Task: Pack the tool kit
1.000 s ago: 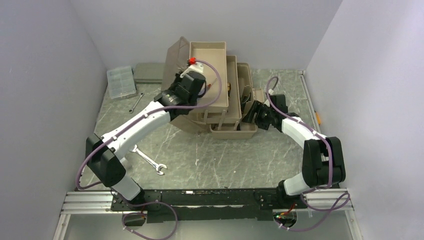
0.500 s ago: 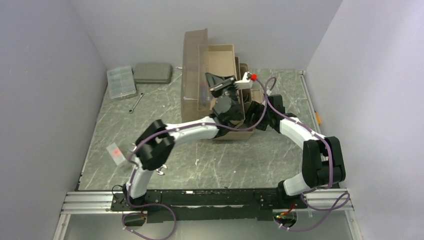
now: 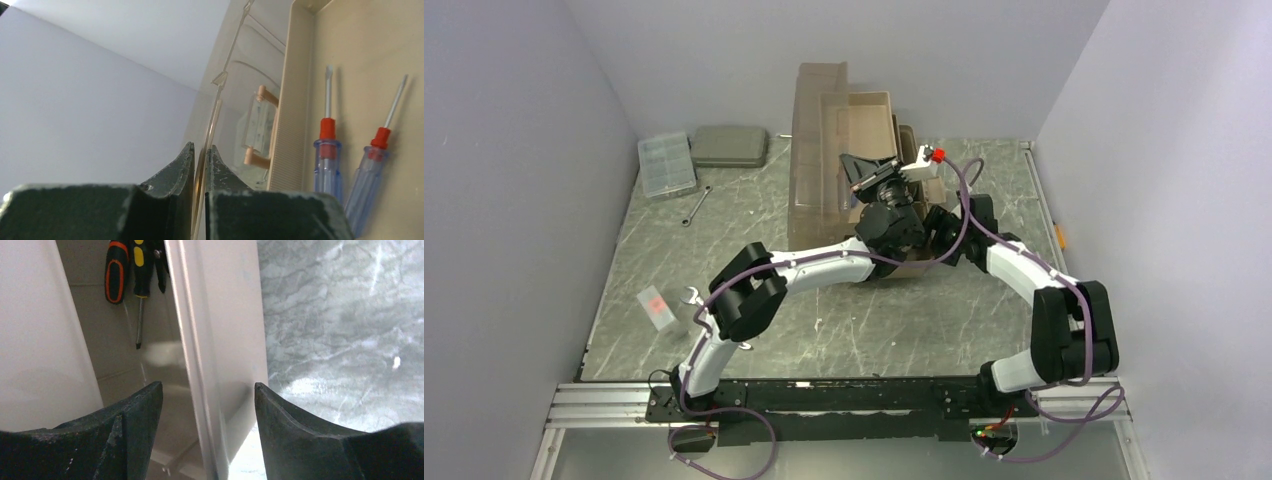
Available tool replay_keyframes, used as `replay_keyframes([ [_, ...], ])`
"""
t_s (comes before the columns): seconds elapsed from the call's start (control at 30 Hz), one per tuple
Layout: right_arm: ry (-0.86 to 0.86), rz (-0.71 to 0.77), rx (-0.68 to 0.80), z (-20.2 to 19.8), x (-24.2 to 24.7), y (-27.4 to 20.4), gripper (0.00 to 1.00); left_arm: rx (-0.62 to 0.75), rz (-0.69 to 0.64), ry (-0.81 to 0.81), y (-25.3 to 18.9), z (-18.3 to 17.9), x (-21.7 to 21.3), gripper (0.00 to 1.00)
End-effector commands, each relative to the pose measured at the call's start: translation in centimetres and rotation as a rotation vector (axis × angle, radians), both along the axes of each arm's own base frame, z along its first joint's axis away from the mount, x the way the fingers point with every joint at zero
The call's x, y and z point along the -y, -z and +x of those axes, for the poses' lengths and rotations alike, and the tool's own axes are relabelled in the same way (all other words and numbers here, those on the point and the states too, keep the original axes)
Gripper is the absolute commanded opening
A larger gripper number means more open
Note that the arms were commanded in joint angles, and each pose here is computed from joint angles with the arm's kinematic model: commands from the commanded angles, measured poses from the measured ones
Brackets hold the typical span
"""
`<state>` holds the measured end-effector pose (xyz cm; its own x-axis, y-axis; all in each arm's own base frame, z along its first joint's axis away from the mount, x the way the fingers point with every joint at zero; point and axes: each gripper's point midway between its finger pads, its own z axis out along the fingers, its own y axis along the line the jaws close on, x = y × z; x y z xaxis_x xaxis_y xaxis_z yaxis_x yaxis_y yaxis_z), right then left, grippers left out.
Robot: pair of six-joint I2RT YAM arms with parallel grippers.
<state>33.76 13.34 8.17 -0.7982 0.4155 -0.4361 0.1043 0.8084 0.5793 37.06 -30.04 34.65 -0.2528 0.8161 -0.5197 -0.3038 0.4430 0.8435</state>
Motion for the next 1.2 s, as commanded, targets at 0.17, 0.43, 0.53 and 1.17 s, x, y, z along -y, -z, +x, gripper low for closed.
replay_keyframes([
  [0.17,0.094,0.034,0.144,0.9,3.5,-5.0,0.7,0.1,-0.304,0.122,-3.6,-1.8,2.0,0.0],
  [0.43,0.172,0.008,0.161,0.4,7.1,-6.3,0.72,-0.006,-0.474,0.314,-1.5,-1.1,6.8,0.0],
  [0.53,0.196,-0.004,0.165,0.2,8.0,-6.7,0.74,-0.187,-0.602,0.421,0.7,-1.1,8.6,0.04],
  [1.17,0.303,-0.058,0.202,-0.2,11.7,-8.9,0.83,-0.67,-1.187,0.971,-1.1,-7.1,16.0,0.71],
])
